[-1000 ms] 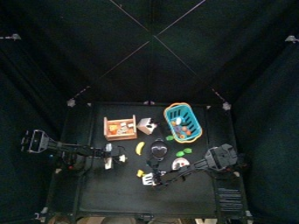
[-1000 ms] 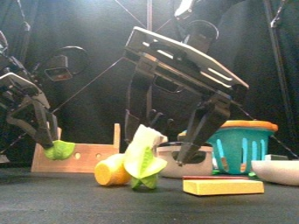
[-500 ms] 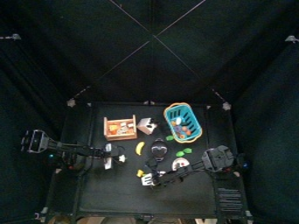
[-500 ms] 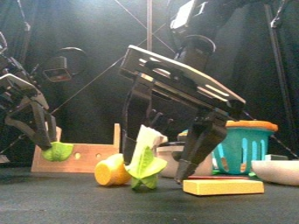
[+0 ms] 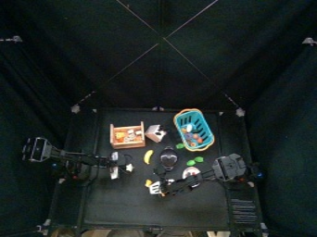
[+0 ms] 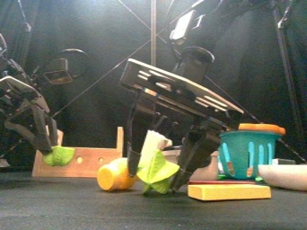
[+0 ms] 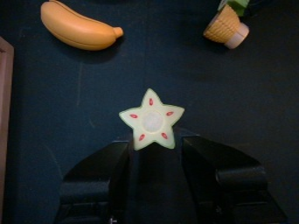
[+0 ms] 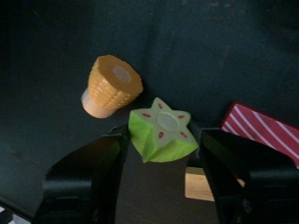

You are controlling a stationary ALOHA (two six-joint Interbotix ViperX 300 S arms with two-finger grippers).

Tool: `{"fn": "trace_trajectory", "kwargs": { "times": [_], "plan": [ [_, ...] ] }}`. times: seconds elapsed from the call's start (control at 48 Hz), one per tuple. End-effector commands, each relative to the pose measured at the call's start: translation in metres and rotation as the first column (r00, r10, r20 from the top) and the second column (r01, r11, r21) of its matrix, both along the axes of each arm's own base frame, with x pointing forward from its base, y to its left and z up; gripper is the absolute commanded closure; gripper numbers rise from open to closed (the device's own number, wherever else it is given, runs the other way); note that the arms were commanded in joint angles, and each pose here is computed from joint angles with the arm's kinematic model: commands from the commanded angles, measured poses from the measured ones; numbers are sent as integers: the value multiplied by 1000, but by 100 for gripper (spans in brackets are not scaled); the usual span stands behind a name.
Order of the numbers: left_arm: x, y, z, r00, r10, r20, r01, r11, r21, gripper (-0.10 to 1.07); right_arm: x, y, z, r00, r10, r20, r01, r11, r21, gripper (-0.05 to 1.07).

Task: Grab starfruit top

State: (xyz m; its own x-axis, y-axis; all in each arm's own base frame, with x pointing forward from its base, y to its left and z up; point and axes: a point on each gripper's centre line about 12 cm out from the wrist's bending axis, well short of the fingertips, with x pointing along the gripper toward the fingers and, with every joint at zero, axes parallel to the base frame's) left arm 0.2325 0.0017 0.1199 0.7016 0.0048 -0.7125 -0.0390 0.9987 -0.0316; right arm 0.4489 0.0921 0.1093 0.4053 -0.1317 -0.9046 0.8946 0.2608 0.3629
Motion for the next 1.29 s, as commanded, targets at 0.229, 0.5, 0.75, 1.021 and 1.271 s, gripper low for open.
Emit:
{"fn": "trace_trajectory", "kwargs": {
  "times": [0.229, 0.5, 0.75, 1.021, 1.271],
  "plan": [
    [4, 0, 4, 1000, 4, 21, -4, 1000, -5, 22, 5, 0, 14, 999, 2, 37, -2, 1000, 6, 28],
    [4, 0, 4, 1000, 2, 21, -2, 1000, -3, 22, 4, -5, 30, 997, 41, 72, -38, 999, -36, 29],
    [4, 0, 4, 1000, 0, 21, 0, 1000, -1, 22, -2, -15, 40, 990, 56, 125, -52, 998, -37, 29],
    [4, 0, 4, 1000, -3, 21, 3, 1000, 1, 22, -1, -24, 42, 965, 80, 249, -89, 996, 26, 29],
    [4, 0, 4, 1000, -1, 21, 1, 1000, 0, 22, -5, -39, 47, 948, 80, 309, -97, 995, 40, 29]
  ]
}}
